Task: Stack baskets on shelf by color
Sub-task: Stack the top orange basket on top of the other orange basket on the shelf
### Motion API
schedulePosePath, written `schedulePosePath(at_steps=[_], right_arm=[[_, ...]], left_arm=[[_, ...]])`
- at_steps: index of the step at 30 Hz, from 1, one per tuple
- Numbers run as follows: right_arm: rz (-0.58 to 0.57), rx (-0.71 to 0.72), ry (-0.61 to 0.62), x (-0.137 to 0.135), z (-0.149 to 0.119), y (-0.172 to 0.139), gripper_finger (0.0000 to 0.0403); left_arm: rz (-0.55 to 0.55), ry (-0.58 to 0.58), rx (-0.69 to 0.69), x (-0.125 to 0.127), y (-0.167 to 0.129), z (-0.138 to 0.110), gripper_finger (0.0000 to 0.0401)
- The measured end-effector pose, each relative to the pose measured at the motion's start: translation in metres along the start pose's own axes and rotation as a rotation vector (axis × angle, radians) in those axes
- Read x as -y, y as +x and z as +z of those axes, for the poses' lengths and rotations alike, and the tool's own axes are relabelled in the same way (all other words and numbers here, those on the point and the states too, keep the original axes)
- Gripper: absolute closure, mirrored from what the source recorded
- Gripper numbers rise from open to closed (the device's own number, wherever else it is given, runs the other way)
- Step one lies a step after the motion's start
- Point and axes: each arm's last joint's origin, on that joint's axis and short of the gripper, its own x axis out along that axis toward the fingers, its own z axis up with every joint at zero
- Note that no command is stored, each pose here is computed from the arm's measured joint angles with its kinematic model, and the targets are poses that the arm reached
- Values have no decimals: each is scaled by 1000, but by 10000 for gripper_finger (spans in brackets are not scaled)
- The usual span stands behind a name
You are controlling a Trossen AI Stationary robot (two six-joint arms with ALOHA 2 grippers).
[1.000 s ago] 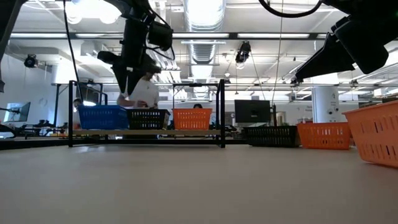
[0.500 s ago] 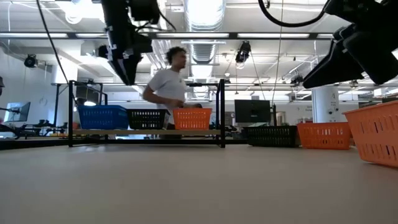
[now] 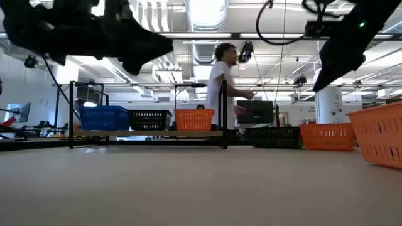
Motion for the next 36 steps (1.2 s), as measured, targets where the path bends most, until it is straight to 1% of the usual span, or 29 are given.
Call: schedulePosePath(at_steps=[2,4,7,9,13,20,23,26,28,30,31,33,36], right_arm=[[37,-79,17,14,2,9,282],[79,-131,41,23,4,18,282],[174,-168,64,30,9,29,282],[212,-180,77,31,12,36,282],[221,-245,105,32,13,48,278],[164,-375,97,28,9,72,233],[186,-450,78,23,7,83,231],[183,-502,1,18,3,94,259],[211,-518,-58,13,3,99,299],[242,-503,-88,7,9,95,354],[256,-485,-100,3,13,91,373],[274,-458,-130,-4,21,78,386],[288,-410,-152,-12,36,47,393]], left_arm=[[-21,-7,56,3,-7,-7,308],[-30,-10,72,4,-10,-14,308],[-29,-10,55,3,-10,-21,308],[-28,-8,33,3,-8,-24,308],[-27,-6,7,4,-3,-30,308],[-23,-1,-47,4,2,-41,308],[-22,0,-64,3,3,-45,308],[-22,0,-71,3,3,-47,308],[-22,0,-70,4,4,-47,308],[-25,-1,-65,4,5,-46,308],[-26,-1,-65,5,5,-46,308],[-27,0,-65,5,5,-46,308],[-27,-2,-65,5,4,-46,308]])
